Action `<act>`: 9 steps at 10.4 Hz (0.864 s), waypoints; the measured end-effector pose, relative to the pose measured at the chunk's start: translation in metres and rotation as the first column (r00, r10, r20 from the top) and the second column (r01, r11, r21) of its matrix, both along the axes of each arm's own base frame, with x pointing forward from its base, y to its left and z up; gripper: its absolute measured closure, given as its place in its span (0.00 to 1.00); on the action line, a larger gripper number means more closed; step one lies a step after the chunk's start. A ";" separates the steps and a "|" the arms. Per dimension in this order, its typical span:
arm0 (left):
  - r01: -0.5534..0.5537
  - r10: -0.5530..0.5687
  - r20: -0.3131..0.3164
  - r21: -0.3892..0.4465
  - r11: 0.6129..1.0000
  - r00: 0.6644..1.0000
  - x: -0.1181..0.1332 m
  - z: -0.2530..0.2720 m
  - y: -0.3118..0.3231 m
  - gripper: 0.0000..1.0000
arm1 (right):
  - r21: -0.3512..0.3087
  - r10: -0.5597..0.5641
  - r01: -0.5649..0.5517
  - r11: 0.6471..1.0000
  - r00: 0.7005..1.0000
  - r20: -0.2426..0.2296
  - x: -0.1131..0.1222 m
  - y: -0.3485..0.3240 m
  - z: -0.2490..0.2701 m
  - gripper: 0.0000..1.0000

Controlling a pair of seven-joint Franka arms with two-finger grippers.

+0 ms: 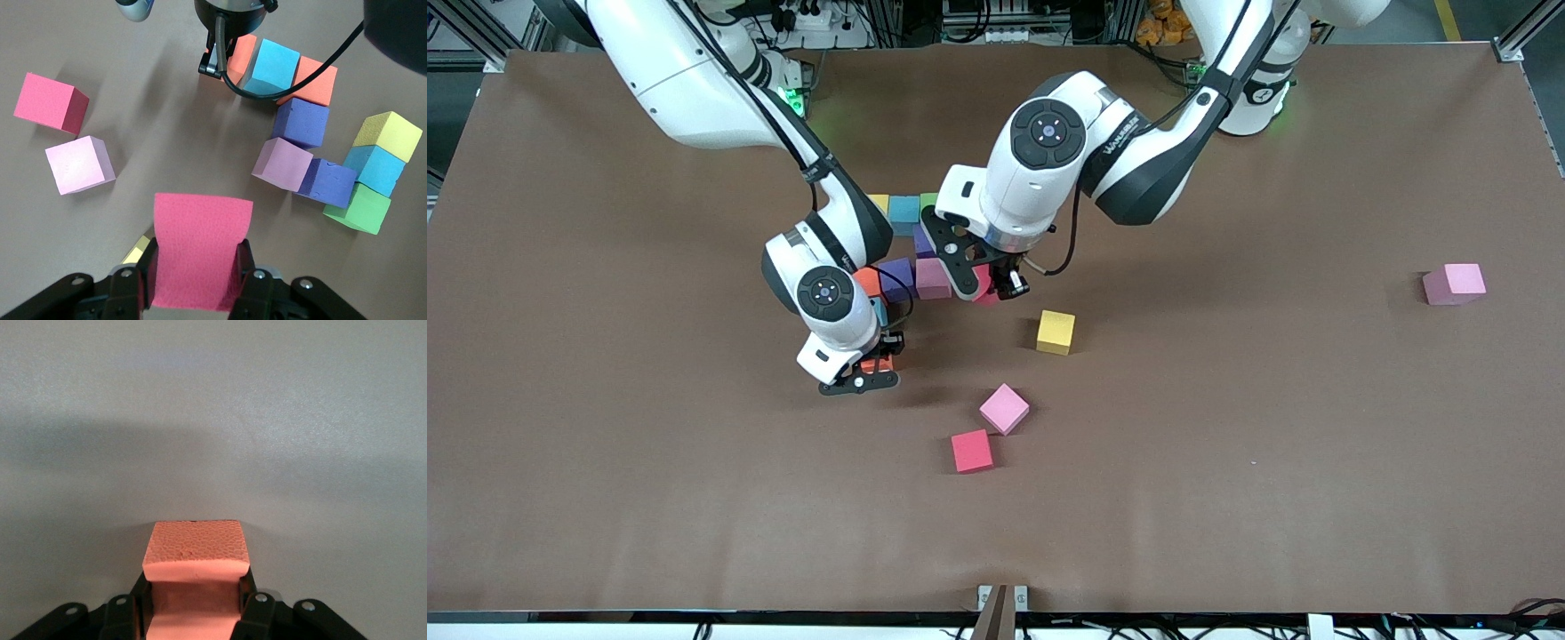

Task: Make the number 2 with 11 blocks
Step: 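Carry the orange block to the figure while the left gripper holds red, then lower the orange block onto the cyan block and open the right gripper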

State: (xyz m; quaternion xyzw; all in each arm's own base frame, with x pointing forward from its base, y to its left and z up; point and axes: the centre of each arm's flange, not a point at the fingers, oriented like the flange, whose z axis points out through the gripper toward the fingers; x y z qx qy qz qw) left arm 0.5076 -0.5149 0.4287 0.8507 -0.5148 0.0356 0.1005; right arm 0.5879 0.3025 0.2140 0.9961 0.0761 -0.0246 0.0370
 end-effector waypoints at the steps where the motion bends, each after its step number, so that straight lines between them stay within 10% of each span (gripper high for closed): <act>1: 0.002 -0.002 0.000 0.005 1.000 1.000 0.000 0.000 0.000 0.52 | 0.000 0.000 0.000 1.000 1.000 0.000 0.000 0.000 0.000 0.48; 9: 0.005 -0.005 0.002 0.013 1.000 1.000 0.000 -0.001 0.001 0.52 | -0.002 0.002 -0.002 1.000 1.000 -0.004 -0.004 0.000 0.000 0.48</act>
